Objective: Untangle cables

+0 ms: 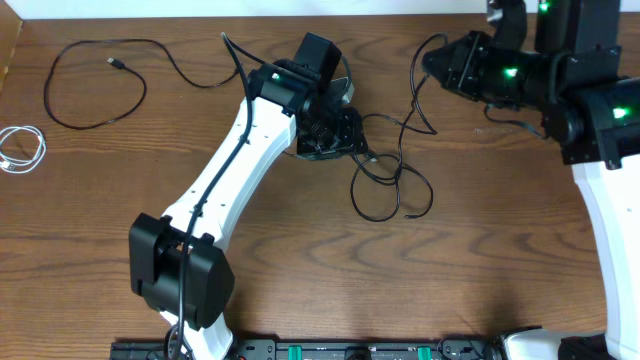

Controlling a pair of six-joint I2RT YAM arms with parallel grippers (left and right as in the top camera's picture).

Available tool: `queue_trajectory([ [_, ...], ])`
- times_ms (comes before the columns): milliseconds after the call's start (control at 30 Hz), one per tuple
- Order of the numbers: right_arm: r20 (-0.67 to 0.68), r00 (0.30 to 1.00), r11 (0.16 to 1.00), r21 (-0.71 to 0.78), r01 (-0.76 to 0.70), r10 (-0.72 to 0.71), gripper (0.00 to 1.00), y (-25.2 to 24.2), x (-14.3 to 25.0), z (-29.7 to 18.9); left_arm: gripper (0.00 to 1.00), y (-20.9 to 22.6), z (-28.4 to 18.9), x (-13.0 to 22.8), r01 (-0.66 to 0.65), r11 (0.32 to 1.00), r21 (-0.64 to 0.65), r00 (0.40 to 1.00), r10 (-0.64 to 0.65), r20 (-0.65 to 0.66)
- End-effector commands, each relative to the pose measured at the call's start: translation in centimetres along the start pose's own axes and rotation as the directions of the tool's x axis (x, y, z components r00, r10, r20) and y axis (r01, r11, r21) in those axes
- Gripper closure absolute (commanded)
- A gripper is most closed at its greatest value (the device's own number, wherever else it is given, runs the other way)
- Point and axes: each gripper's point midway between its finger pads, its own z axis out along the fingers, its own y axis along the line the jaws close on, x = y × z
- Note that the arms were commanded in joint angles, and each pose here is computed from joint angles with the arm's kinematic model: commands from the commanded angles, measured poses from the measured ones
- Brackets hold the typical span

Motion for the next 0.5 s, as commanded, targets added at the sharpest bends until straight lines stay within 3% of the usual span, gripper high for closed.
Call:
queue_trajectory([
  [0, 0.009, 1.000, 0.998, -0.055, 0.007, -0.006, 0.99, 1.4, 0.1, -1.7, 0.50, 0.9, 0.7, 0.0, -0.002, 0.999, -0.037, 1.000, 0.001, -0.011],
  [167, 0.008, 1.000, 0.998, -0.058, 0.006, -0.006, 0.98, 1.4, 0.1, -1.7, 0.51, 0.9, 1.1, -0.1, -0.007, 0.999, -0.037, 1.000, 0.006, -0.013],
  [267, 0.021, 1.000, 0.999, -0.041, 0.014, -0.013, 0.98, 1.0, -0.2, -1.7, 0.57, 1.7, 1.0, -0.3, -0.004, 0.996, -0.084, 1.000, 0.004, 0.003],
  [367, 0.056, 0.998, 0.999, 0.042, 0.008, -0.011, 0.98, -0.8, -0.8, -2.1, 0.63, 5.5, 0.2, -0.6, 0.050, 0.959, -0.278, 0.998, -0.039, 0.045],
  [467, 0.089, 0.996, 0.986, 0.164, -0.029, 0.015, 0.98, -4.0, -1.5, -2.9, 0.64, 10.3, -1.9, 0.1, 0.178, 0.852, -0.492, 0.984, -0.145, 0.103],
])
